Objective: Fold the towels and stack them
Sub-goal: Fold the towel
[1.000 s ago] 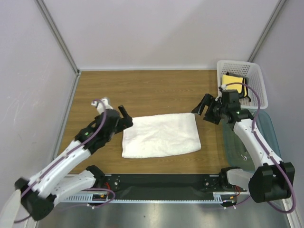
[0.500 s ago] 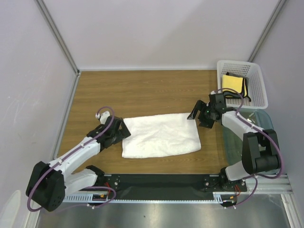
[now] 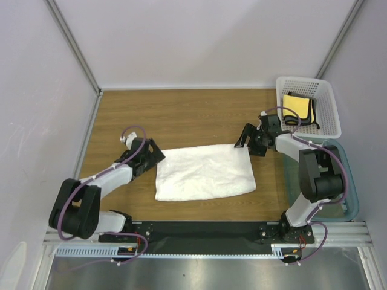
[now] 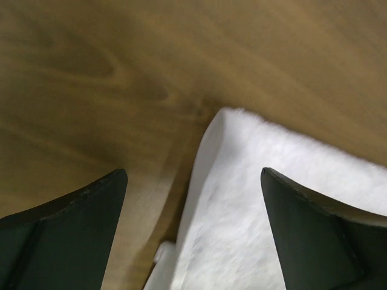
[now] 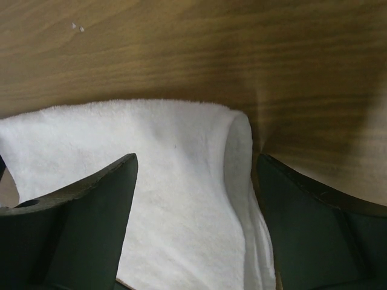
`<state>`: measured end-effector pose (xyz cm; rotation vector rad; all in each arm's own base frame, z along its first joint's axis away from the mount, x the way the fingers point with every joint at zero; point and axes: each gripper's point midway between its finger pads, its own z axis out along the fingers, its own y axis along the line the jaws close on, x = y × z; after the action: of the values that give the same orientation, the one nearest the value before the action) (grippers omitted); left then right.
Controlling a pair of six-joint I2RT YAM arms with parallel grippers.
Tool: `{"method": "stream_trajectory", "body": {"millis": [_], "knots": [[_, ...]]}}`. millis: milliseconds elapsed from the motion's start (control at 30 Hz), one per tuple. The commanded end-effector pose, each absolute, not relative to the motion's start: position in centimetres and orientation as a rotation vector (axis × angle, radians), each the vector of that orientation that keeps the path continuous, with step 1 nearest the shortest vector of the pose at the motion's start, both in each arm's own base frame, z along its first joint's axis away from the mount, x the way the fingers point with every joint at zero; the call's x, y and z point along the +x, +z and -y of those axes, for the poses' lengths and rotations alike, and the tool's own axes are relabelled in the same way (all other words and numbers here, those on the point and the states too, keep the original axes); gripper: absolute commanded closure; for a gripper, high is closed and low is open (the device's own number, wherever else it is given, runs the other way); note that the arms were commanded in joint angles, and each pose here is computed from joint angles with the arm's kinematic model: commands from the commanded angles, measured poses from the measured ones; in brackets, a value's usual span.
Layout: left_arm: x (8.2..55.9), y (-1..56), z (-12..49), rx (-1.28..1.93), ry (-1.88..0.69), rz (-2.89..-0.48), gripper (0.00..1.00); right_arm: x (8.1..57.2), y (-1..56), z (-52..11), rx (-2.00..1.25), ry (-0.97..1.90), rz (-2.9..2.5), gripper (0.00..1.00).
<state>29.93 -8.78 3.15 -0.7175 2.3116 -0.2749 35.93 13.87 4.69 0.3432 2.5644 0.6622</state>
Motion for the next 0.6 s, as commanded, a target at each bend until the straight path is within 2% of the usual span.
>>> {"method": "stream_trajectory", "body": {"millis": [0,167,300,400,567], "knots": [[35.2,6.3,10.1,-0.664,-0.402,-2.182,0.03,39.2,4.8,-14.0,0.286,0.648,-2.487,0.16],[35.7,3.8,11.1,-0.672,-0.445,-2.239,0.09,40.3,3.8,-13.4,0.3,0.606,-2.497,0.16],[35.5,2.4,11.1,-0.676,-0.426,-2.274,0.24,40.6,3.5,-13.1,0.317,0.609,-2.494,0.19],[35.3,2.3,11.1,-0.664,-0.432,-2.277,0.33,40.3,3.4,-13.2,0.321,0.625,-2.498,0.25],[35.6,2.7,11.2,-0.634,-0.431,-2.27,0.44,39.6,3.1,-13.1,0.319,0.627,-2.505,0.27]]}}
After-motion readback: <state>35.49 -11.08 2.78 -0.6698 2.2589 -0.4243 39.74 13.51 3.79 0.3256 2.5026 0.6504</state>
